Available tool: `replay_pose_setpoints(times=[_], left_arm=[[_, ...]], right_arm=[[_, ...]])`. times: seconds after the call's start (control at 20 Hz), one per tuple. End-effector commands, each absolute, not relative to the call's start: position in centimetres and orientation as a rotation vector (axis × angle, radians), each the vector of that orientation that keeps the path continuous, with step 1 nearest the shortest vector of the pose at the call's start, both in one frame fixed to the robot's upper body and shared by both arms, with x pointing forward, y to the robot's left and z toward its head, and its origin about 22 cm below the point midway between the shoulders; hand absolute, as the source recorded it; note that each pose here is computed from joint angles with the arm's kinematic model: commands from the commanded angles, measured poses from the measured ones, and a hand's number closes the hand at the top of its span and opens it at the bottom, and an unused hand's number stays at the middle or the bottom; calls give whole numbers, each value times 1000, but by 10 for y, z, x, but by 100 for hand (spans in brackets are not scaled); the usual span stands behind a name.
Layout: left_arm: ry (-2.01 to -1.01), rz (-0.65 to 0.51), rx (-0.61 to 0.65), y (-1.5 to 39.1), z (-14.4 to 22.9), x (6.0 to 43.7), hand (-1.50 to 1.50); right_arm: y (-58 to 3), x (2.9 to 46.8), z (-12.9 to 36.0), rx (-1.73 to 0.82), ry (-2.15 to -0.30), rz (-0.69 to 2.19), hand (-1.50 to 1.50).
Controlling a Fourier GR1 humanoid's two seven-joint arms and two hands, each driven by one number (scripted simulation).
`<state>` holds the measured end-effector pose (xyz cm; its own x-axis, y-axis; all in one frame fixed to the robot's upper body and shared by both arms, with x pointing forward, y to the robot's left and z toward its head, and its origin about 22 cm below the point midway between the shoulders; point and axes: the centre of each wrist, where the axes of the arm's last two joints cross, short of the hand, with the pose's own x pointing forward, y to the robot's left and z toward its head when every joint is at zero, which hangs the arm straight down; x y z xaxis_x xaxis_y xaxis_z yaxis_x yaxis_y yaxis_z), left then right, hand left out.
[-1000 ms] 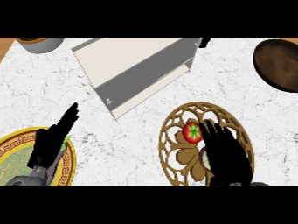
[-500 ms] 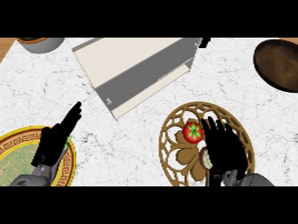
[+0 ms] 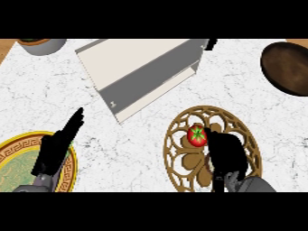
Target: Pick the cupcake from the placemat and place it in the tiered shelf
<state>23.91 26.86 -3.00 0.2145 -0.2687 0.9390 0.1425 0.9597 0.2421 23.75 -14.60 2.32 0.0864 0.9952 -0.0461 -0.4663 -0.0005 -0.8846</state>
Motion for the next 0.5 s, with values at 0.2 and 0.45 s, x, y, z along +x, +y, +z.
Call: replay_pose_setpoints(times=[0.2,0.45], left_arm=[[-1324,-289,121,288,-33,229,0],[-1326,-286,107,254,-28,242,0]], right_arm=[[-151,230,-2,-885,-840,1383,150],[-135,235,33,-999,-919,1320,150]])
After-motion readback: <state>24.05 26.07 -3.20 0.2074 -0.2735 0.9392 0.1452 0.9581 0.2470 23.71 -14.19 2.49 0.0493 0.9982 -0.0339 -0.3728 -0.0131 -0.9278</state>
